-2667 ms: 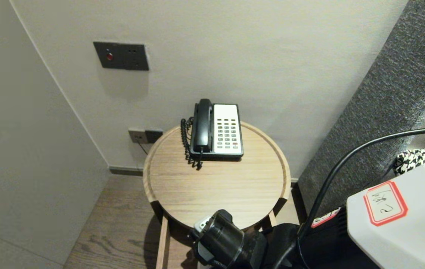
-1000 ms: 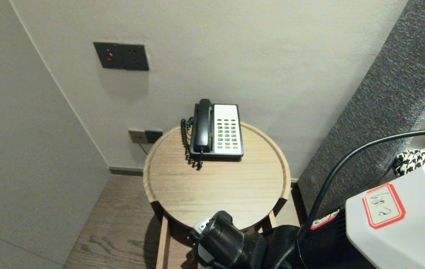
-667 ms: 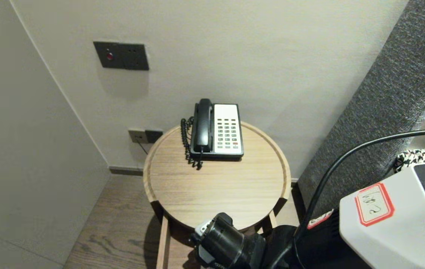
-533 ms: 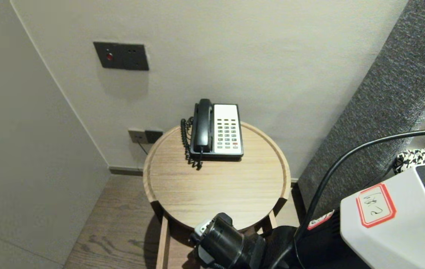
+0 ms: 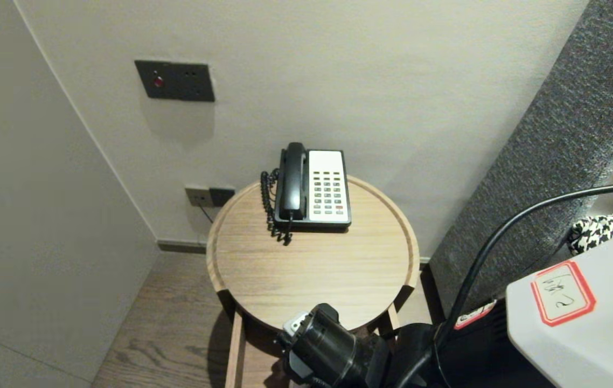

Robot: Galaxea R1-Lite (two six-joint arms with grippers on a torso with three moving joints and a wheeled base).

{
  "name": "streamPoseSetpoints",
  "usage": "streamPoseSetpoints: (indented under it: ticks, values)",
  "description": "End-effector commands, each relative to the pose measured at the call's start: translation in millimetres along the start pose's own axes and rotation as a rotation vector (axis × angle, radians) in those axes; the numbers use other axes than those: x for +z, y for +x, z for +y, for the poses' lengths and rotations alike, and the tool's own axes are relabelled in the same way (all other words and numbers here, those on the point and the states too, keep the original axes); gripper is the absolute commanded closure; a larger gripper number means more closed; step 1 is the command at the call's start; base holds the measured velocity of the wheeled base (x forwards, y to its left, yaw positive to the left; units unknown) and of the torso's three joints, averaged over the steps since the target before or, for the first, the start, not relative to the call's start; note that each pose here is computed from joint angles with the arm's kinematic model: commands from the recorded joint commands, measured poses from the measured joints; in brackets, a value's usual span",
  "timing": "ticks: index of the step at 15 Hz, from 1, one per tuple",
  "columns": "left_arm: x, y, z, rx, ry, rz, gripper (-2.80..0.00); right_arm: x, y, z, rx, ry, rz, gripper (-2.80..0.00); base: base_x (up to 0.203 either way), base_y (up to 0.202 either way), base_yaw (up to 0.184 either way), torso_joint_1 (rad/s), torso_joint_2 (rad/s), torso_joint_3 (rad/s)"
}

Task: Put the remote controls on the table in the drawer one by one, then close the nightstand drawer

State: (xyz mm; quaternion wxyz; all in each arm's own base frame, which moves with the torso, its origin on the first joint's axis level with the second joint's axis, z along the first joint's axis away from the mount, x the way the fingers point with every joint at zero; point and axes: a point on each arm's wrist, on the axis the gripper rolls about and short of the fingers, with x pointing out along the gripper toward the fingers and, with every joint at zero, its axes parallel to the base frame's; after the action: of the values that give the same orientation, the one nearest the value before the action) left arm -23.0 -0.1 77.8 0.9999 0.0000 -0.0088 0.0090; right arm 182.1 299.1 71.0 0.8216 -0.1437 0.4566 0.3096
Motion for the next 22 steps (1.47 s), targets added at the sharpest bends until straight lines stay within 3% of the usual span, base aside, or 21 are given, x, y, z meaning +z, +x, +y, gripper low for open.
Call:
streamPoseSetpoints:
  ticks: [1,11,22]
  values:
    - [0.1,-0.1,0.0,0.002,0.0,-0.002,0.0,2.5,-12.0,-0.7,0.004,0.004,-0.028,-2.8,0.0,0.0,0.0,0.0,0.0,0.0]
    - [0.1,-0.1,0.0,0.0,0.0,-0.002,0.0,-8.5,-73.0,-12.8,0.034,0.028,-0.119,-2.8,0.0,0.0,0.0,0.0,0.0,0.0]
    - [-0.1,-0.1,0.0,0.001,0.0,-0.002,0.0,-19.0,-121.0,-25.5,0.058,0.12,-0.225,-2.8,0.0,0.0,0.0,0.0,0.0,0.0]
